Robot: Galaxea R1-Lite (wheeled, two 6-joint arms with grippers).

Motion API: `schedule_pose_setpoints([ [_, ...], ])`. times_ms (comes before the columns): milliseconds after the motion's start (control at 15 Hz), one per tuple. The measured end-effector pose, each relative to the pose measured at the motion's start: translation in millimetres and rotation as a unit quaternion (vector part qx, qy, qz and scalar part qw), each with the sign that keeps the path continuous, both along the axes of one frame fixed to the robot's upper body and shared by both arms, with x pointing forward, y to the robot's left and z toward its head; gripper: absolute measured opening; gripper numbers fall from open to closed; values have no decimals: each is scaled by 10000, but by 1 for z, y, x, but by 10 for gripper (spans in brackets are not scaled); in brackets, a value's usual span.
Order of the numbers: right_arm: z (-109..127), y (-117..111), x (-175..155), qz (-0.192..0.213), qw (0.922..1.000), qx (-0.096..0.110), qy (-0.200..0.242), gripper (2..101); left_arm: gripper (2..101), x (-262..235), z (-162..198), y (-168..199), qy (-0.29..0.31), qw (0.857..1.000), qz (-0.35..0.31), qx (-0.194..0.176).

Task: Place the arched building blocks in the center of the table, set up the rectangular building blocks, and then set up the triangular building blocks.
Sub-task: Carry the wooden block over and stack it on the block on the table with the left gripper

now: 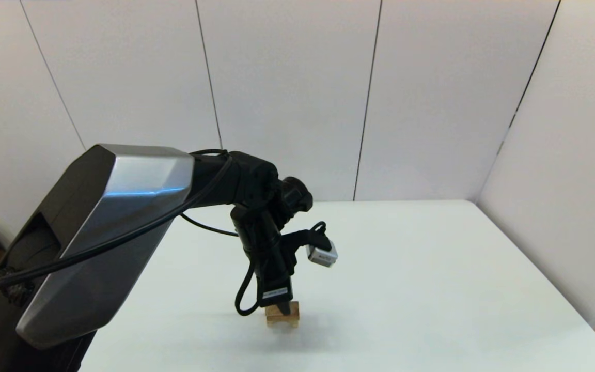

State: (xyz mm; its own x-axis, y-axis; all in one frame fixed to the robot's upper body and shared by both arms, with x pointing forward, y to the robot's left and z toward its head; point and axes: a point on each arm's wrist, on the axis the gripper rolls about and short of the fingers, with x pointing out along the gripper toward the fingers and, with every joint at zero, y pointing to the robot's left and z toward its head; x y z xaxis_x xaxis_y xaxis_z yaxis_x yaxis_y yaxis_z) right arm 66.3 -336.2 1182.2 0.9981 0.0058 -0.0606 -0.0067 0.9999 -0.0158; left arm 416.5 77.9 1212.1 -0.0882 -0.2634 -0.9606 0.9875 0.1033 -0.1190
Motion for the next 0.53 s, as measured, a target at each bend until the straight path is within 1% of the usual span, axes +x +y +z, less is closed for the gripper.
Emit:
schedule_pose_setpoints([
  [200, 0, 0, 0, -2, 10000, -2, 2, 974, 223, 2, -8, 0, 55, 9999, 29, 79],
  [533, 0, 0, 0, 0, 10000, 1, 0, 974, 223, 7, -19, -3, -30, 10000, 39, 50],
])
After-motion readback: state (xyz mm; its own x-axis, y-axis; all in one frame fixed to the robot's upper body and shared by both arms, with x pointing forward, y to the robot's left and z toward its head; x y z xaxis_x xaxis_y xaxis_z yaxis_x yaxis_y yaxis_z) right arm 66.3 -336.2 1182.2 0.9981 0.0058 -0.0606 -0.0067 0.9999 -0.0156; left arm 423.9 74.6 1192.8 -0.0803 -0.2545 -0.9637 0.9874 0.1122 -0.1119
